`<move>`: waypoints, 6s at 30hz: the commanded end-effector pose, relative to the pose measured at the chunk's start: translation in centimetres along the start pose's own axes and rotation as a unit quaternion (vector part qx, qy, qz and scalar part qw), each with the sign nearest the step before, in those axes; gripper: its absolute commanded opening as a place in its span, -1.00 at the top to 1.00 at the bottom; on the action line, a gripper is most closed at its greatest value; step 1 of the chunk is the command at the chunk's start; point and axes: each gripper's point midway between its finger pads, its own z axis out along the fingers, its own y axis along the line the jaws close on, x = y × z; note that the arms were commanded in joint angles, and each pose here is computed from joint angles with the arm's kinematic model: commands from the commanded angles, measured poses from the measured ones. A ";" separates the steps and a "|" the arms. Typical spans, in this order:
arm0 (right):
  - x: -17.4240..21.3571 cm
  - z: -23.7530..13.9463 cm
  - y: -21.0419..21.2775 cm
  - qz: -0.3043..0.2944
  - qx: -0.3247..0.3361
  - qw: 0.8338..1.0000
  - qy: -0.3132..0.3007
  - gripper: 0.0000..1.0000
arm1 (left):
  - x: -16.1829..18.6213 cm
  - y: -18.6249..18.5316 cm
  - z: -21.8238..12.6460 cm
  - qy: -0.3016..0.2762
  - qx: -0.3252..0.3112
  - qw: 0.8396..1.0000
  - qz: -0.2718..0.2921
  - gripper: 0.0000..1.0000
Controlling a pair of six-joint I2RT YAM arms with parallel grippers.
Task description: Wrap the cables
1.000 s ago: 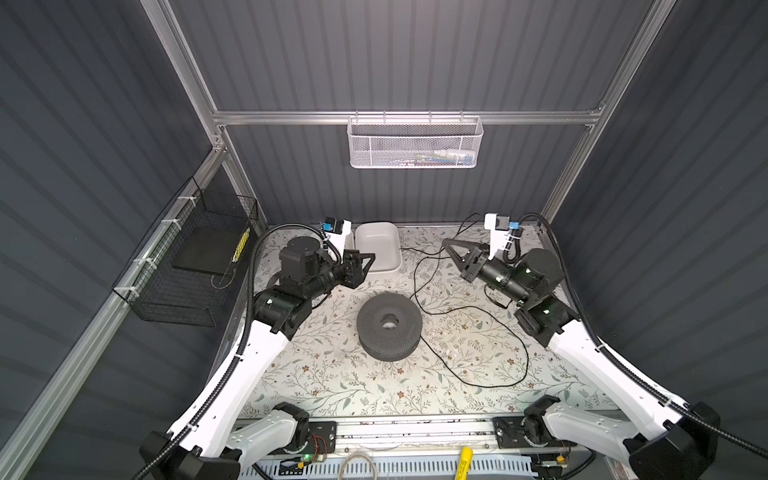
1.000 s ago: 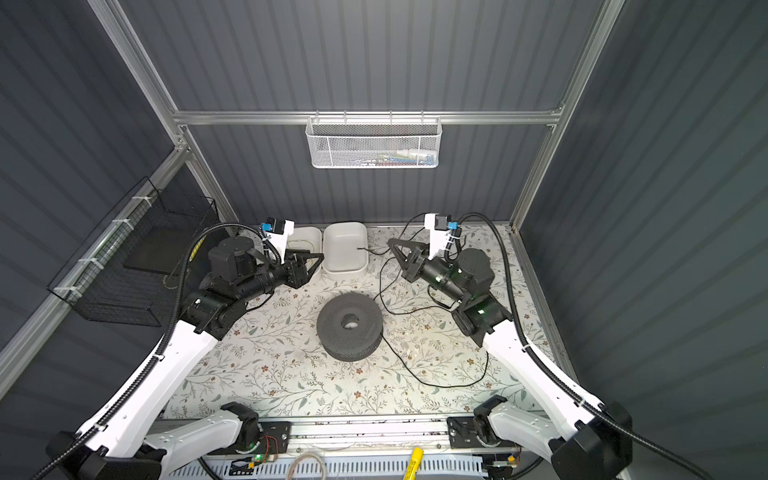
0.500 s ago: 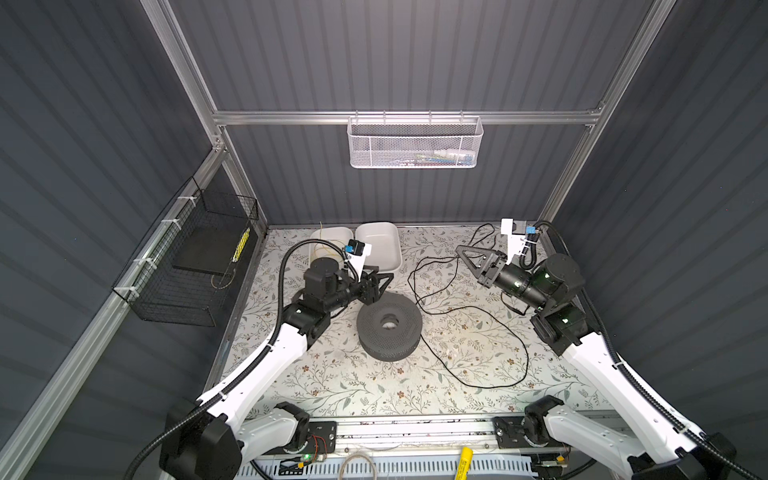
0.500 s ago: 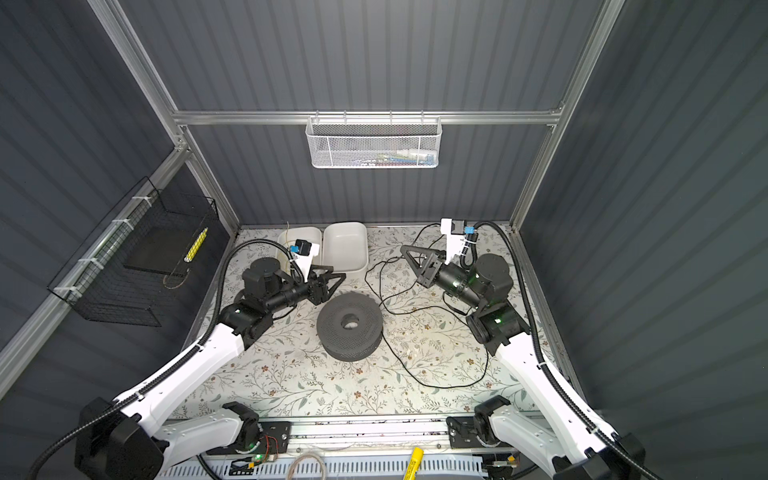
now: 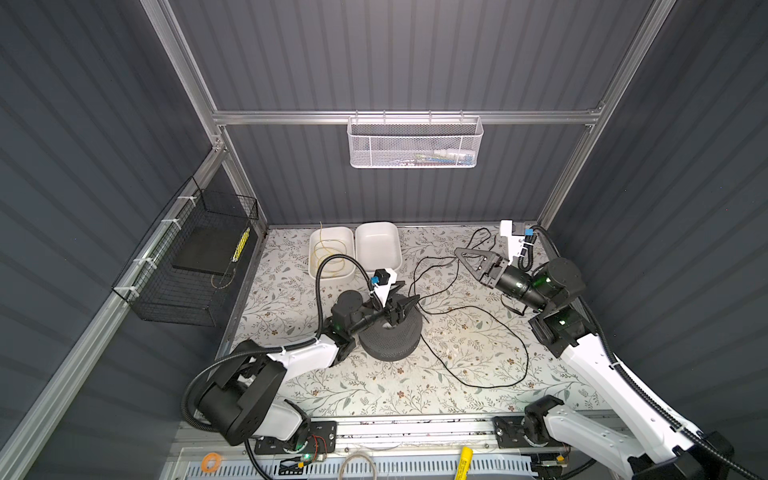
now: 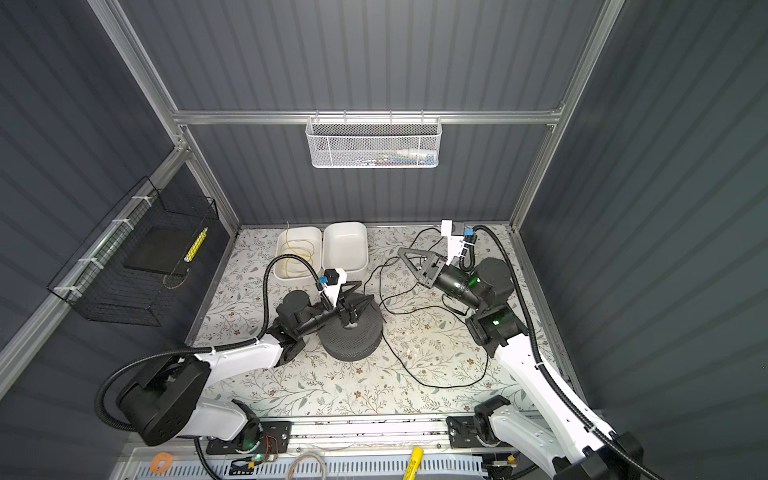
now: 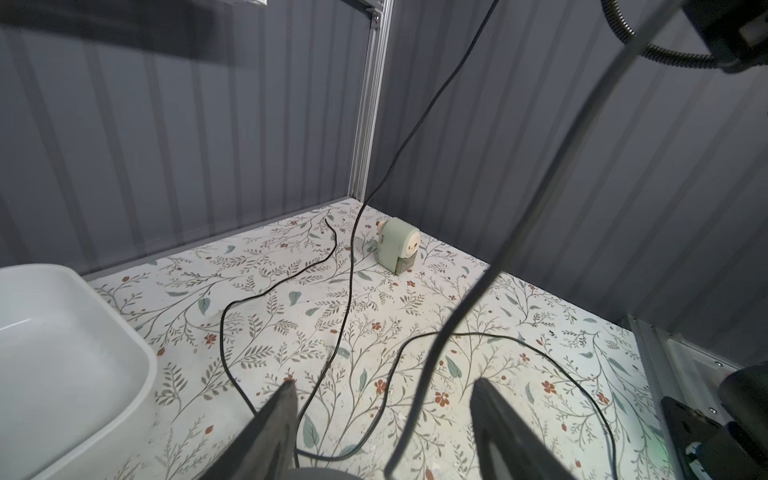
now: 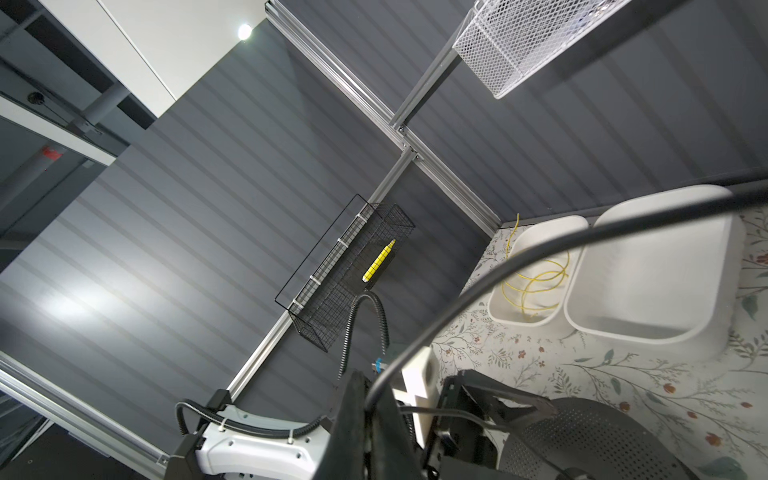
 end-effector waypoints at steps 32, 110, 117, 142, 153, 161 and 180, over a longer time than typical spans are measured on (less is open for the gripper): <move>-2.9 0.3 1.4 0.029 -0.033 0.998 -0.054 1.00 | -0.4 -0.1 0.8 -0.101 0.032 0.994 -0.006 0.97; 2.5 0.8 -12.0 0.144 0.138 0.980 0.021 -0.25 | -2.8 -3.4 4.3 0.247 0.082 0.958 -0.120 1.00; 4.9 3.1 -11.1 0.191 0.114 0.974 0.031 -0.21 | -3.2 -2.3 4.5 0.229 0.054 0.967 -0.099 1.00; 5.1 7.3 -11.6 0.203 0.113 0.973 0.003 0.39 | -1.7 -3.9 3.6 0.243 0.097 0.959 -0.105 1.00; 5.2 7.1 -11.6 0.188 0.115 0.975 0.007 1.00 | -1.5 -4.3 2.9 0.253 0.105 0.957 -0.097 0.67; 3.5 5.6 -11.2 0.196 0.102 0.975 -0.029 1.00 | -2.9 -4.6 -0.6 0.140 0.080 0.985 -0.062 -0.03; 2.8 5.7 -10.2 0.228 0.059 0.970 -0.059 1.00 | -5.1 -4.3 0.5 -0.088 0.132 0.982 -0.100 0.21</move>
